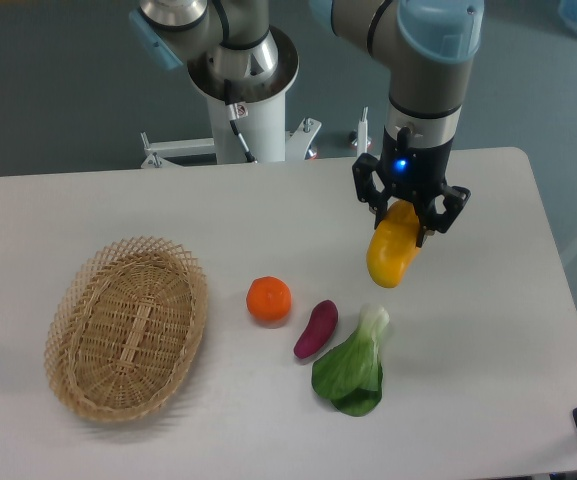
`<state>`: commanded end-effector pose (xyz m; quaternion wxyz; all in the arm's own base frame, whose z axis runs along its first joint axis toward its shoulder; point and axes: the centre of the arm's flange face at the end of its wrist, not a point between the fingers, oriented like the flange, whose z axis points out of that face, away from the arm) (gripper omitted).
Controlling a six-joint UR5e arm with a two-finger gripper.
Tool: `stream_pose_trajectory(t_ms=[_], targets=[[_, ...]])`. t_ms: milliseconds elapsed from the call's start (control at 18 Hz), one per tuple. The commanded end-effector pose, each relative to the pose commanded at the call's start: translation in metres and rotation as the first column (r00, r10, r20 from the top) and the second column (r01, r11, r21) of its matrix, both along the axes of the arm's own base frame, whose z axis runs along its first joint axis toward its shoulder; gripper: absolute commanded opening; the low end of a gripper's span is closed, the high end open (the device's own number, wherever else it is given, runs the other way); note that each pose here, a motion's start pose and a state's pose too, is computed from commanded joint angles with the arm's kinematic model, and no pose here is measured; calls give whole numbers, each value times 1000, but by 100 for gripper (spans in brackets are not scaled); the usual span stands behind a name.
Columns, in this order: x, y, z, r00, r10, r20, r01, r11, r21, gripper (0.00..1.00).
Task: Place the mango in the basket
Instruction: 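Hold the yellow mango in the gripper and begin lifting it, then carry the held mango across the table over the wicker basket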
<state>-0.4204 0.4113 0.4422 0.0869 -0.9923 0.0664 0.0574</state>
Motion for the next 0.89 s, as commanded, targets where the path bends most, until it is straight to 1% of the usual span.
stream_pose_trajectory(t_ms=[111, 222, 444, 611, 778, 833, 889], targets=[[4, -1, -5, 1000, 2, 12, -2, 1000, -1, 44], [12, 6, -6, 999, 39, 25, -39, 999, 4, 44], [48, 41, -14, 993, 114, 40, -115, 993, 29, 44], [84, 73, -34, 983, 182, 27, -184, 979, 89, 44], [116, 92, -47, 978, 203, 47, -207, 973, 98, 45], [128, 100, -49, 978, 199, 54, -204, 974, 98, 44], [147, 114, -61, 981, 184, 67, -189, 979, 79, 45]])
